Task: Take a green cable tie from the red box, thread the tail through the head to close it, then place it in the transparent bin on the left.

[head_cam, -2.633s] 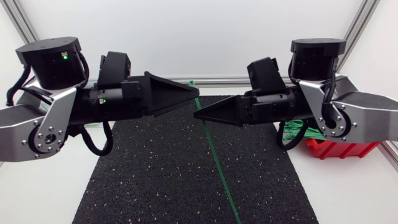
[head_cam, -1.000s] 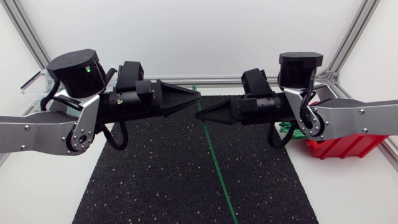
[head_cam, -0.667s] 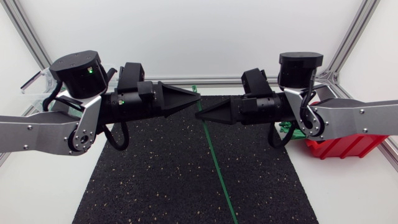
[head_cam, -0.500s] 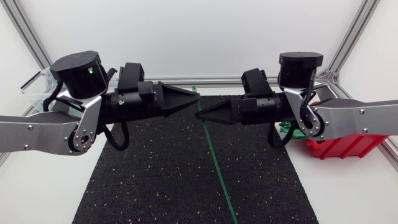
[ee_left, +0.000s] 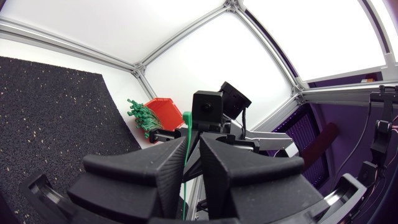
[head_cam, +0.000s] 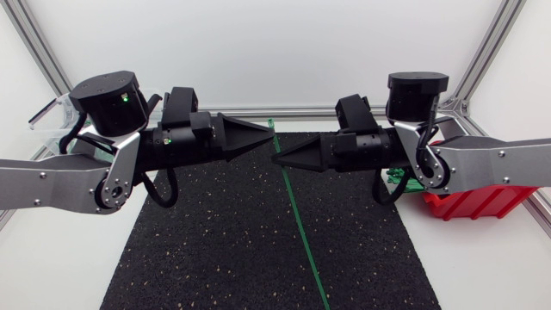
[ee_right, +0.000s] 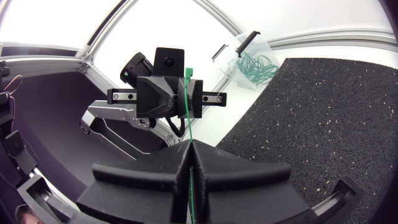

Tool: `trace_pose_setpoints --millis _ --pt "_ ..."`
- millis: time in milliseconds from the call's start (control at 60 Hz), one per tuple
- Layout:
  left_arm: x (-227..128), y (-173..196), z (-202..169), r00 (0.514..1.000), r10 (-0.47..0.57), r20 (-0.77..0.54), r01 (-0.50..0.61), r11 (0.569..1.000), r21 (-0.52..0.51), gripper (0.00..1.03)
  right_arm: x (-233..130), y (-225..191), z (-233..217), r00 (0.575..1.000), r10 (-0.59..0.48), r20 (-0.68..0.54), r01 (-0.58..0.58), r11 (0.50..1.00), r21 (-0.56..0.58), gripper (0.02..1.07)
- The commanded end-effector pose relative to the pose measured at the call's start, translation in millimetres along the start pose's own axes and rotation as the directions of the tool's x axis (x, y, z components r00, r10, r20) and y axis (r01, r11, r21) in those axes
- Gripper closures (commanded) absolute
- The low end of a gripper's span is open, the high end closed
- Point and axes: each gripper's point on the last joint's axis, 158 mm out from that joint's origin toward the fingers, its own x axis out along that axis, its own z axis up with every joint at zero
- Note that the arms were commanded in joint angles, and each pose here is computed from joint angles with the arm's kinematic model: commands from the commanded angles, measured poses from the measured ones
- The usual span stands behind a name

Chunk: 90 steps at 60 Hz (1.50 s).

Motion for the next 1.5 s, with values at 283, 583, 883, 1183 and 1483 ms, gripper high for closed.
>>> trace_pose_setpoints --millis 283,583,883,1183,1483 --pt "2.5 5.7 1.8 1.0 -0.001 0.001 0.001 1.0 -0.018 0.92 3.4 -0.9 -11.9 1.0 0.009 -0.018 -0.008 0.999 0.032 1.01" --pt "3.1 5.5 1.7 1.0 -0.002 0.0 0.002 1.0 -0.022 0.99 3.0 -0.7 -11.8 1.0 0.005 -0.015 -0.005 0.999 0.032 1.01" --pt "2.0 4.4 0.7 1.0 -0.002 0.0 0.002 1.0 -0.024 0.99 9.4 -0.3 -18.1 0.999 0.008 -0.031 -0.007 0.999 0.041 1.01" --pt "-2.1 -3.8 2.3 1.0 -0.009 0.01 0.009 1.0 -0.011 0.99 17.5 -1.1 -23.8 0.999 0.004 -0.046 -0.002 0.999 0.048 1.01" --pt "-13.6 -10.2 2.9 1.0 -0.01 0.022 0.009 0.999 0.053 0.99 2.5 11.4 -20.2 0.998 0.038 -0.055 -0.037 0.999 0.02 0.49"
